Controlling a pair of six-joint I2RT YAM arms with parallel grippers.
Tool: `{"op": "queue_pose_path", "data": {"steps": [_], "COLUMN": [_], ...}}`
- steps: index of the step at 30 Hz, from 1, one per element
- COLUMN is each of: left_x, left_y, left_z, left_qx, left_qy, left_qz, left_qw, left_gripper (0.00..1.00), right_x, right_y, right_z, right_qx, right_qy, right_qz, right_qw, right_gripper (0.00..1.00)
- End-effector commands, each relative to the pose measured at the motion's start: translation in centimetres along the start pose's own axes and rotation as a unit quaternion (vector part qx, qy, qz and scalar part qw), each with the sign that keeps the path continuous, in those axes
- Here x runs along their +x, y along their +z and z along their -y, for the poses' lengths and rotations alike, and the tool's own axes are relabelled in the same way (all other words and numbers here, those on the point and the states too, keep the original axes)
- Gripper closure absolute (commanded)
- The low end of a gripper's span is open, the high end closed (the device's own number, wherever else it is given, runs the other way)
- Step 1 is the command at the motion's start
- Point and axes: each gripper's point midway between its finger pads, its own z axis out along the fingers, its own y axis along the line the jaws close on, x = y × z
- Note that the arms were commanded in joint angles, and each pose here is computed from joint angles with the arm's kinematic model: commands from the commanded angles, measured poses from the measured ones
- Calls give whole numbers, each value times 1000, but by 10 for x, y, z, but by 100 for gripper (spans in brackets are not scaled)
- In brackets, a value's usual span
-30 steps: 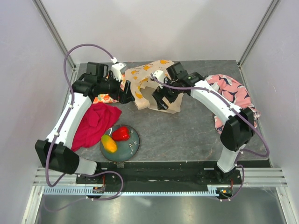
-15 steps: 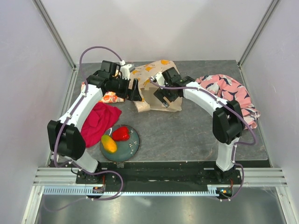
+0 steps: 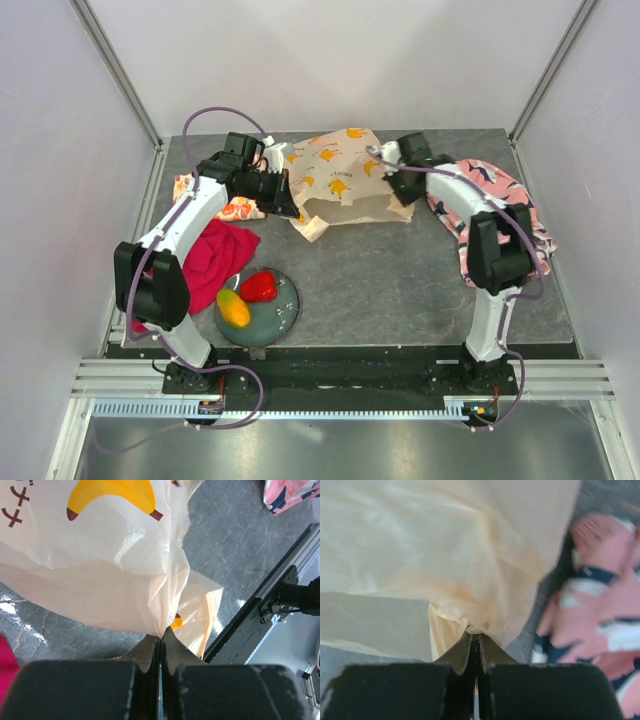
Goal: Take the fake fruits out of the plastic bag
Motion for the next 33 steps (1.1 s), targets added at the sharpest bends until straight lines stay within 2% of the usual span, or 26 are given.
{"op": "queue_pose_path", "data": {"steps": [1,2,3,6,10,11,12,14,15,17,19,21,24,25,29,31,33], "left_x": [-25,-28,-29,-29,-27,-27,-25,-27,-26,-28,-29,-32,-32,-32,-35,-40,-46], "left_y": [-26,-33,-36,-45,-51,-49,-39,-31,-20,-16,-13,-14,-13,-14,-16,-19,-21], "left_z": [33,40,49,71,100,103,103,102,96,94,95,96,91,89,83,81,78], "left_qx": [43,48,61,89,127,130,129,130,129,129,137,136,125,119,101,96,91], "left_qy": [54,66,79,103,142,145,145,148,136,121,122,109,108,107,105,106,109], "left_qz": [51,60,63,68,69,68,57,49,36,31,30,31,31,33,39,45,50], "left_qw": [996,995,993,988,979,979,979,979,982,984,983,984,986,986,989,989,989], "left_gripper": [98,98,98,98,98,98,98,98,98,99,98,98,98,98,98,98,98], "right_x": [-9,-6,-7,18,42,45,45,31,10,-18,-45,-62,-65,-65,-77,-77,-69], "right_y": [-93,-108,-140,-176,-196,-195,-194,-199,-214,-239,-269,-289,-287,-285,-282,-278,-256], "right_z": [19,23,21,10,1,-2,-3,-5,-1,-15,-24,-54,-93,-106,-122,-133,-140], "right_qx": [-41,-45,-47,-45,-34,-40,-45,-60,-66,-110,-119,-151,-180,-185,-193,-215,-238], "right_qy": [43,52,48,49,57,57,59,64,62,36,-7,-78,-154,-200,-253,-281,-294], "right_qz": [89,103,132,133,124,123,123,140,167,219,267,296,285,284,290,287,253], "right_qw": [994,992,989,989,990,990,990,986,982,969,956,940,929,919,902,890,890], "right_gripper": [99,100,100,100,97,75,61,44,37,31,30,32,34,38,44,50,56]}}
